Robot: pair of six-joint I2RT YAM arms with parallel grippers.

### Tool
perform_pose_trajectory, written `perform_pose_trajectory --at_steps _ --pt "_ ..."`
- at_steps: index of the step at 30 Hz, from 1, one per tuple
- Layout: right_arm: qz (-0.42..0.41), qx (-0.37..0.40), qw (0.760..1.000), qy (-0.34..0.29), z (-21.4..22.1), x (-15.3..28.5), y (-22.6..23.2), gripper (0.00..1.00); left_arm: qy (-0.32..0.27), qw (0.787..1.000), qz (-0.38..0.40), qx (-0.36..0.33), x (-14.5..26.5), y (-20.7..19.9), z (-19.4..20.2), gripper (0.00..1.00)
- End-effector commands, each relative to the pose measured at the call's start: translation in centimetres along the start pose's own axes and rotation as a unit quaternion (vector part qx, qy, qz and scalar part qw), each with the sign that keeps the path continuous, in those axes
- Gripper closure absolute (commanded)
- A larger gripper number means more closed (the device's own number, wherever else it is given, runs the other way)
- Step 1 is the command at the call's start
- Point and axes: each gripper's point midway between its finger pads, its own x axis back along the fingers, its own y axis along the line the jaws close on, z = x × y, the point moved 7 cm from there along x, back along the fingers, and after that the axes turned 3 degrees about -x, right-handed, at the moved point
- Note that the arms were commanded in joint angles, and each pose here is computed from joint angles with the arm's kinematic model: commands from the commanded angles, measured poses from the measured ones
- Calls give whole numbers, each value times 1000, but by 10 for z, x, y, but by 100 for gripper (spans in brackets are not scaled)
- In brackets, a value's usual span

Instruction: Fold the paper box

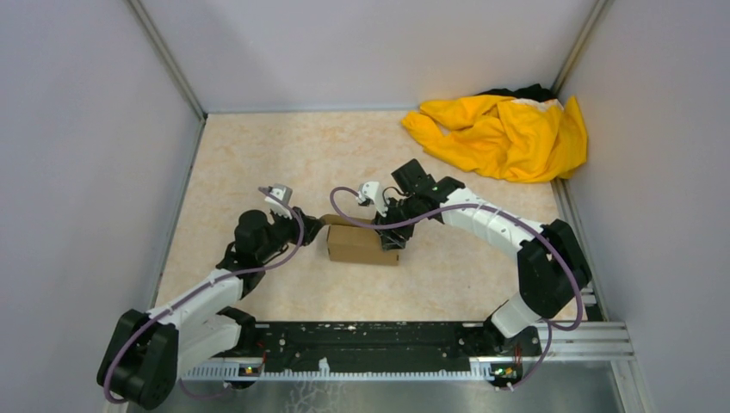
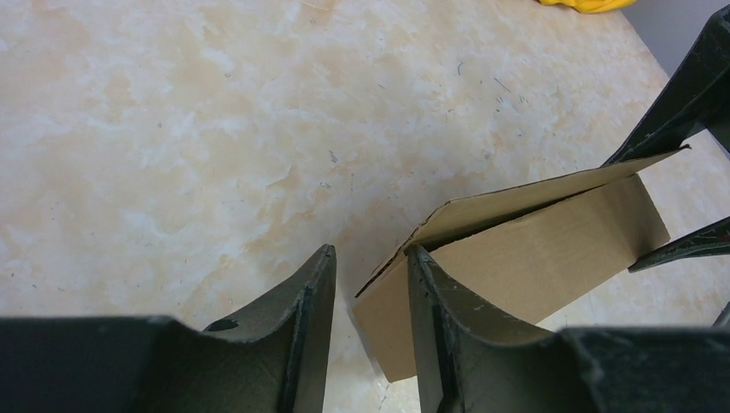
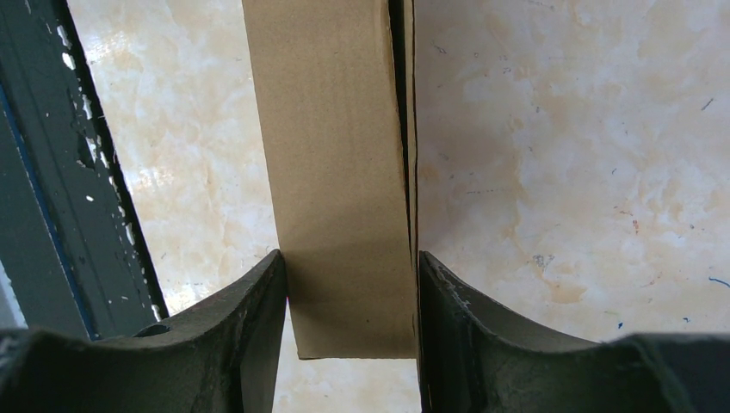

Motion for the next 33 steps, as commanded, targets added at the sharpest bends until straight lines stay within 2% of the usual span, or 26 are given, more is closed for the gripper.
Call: perform_pose_trajectory --at_steps 1,4,8,33 --pt "4 15 1000 -13 -8 -2 -4 72 -19 999 21 -15 -6 -6 -17 59" --pt "7 15 1000 -10 -7 -4 -4 73 -17 999 24 -14 -7 -7 -18 66" --pt "15 18 1000 -5 -7 -5 -3 73 -11 999 32 -11 -9 -9 -20 69" --pt "67 34 997 7 -9 -12 1 73 31 999 23 19 -21 -14 -34 76"
